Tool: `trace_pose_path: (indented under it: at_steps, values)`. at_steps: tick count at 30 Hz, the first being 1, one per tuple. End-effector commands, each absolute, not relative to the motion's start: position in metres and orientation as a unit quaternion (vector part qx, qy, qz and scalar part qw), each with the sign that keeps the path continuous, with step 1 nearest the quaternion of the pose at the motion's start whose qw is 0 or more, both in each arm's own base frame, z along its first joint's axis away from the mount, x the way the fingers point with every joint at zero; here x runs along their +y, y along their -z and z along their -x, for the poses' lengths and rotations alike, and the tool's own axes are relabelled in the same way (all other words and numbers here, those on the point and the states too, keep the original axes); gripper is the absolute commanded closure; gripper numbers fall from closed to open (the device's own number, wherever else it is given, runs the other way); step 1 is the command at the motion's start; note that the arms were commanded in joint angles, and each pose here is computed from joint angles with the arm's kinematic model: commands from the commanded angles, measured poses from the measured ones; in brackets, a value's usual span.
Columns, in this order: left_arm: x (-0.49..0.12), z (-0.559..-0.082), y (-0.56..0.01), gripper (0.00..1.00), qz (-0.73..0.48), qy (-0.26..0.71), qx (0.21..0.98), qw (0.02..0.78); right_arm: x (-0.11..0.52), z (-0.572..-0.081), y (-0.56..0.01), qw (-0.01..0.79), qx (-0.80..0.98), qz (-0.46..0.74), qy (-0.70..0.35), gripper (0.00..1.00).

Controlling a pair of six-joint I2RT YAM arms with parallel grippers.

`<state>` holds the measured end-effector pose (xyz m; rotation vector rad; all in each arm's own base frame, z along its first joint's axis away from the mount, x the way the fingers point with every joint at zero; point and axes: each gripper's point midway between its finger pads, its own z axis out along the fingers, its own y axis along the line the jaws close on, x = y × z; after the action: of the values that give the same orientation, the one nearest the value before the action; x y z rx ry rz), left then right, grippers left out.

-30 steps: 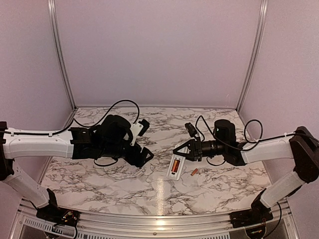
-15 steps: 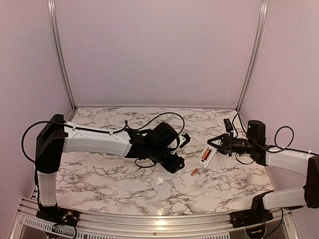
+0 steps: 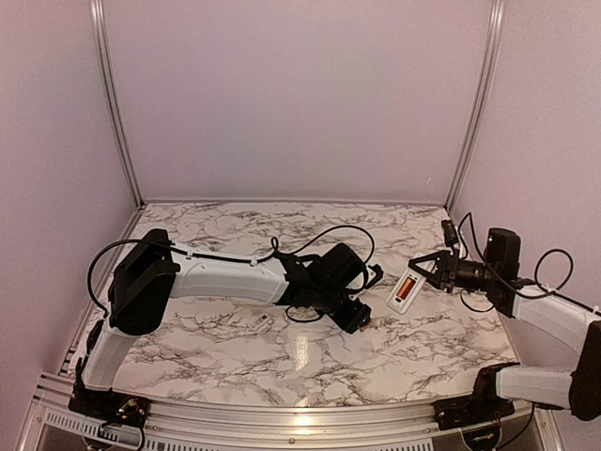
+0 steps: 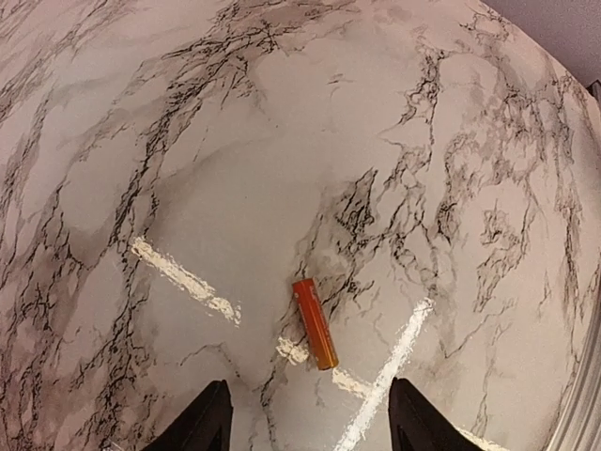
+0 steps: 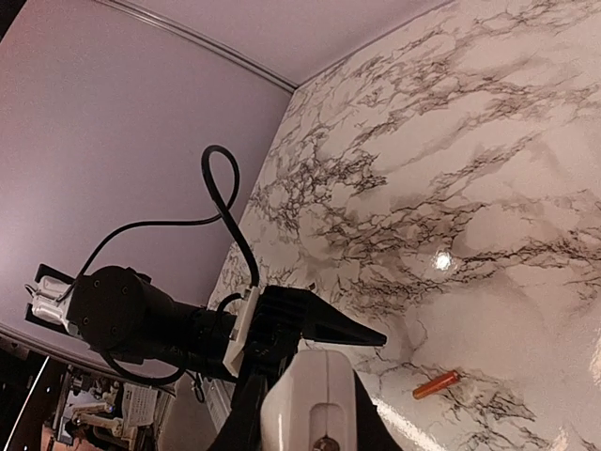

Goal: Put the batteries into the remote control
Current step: Move the battery to the center of the board.

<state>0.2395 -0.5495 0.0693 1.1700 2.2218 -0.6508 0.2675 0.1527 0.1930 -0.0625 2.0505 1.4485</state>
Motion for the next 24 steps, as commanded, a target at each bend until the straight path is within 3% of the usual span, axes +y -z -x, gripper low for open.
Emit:
trace_pose_path:
  at_steps: [1, 12, 24]
  values:
    - [-0.558, -0.234, -0.053, 0.41, -0.45, 0.232, 0.825, 0.251, 0.153, -0.263, -0.203, 0.318, 0.771, 0.045, -0.55, 1.0]
    - [-0.57, -0.24, -0.022, 0.52, -0.457, 0.194, 0.835, 0.239, 0.154, -0.259, -0.209, 0.323, 0.765, 0.058, -0.554, 1.0]
    - [-0.523, -0.244, -0.011, 0.91, -0.446, 0.122, 0.861, 0.211, 0.158, -0.249, -0.229, 0.342, 0.744, 0.097, -0.565, 1.0]
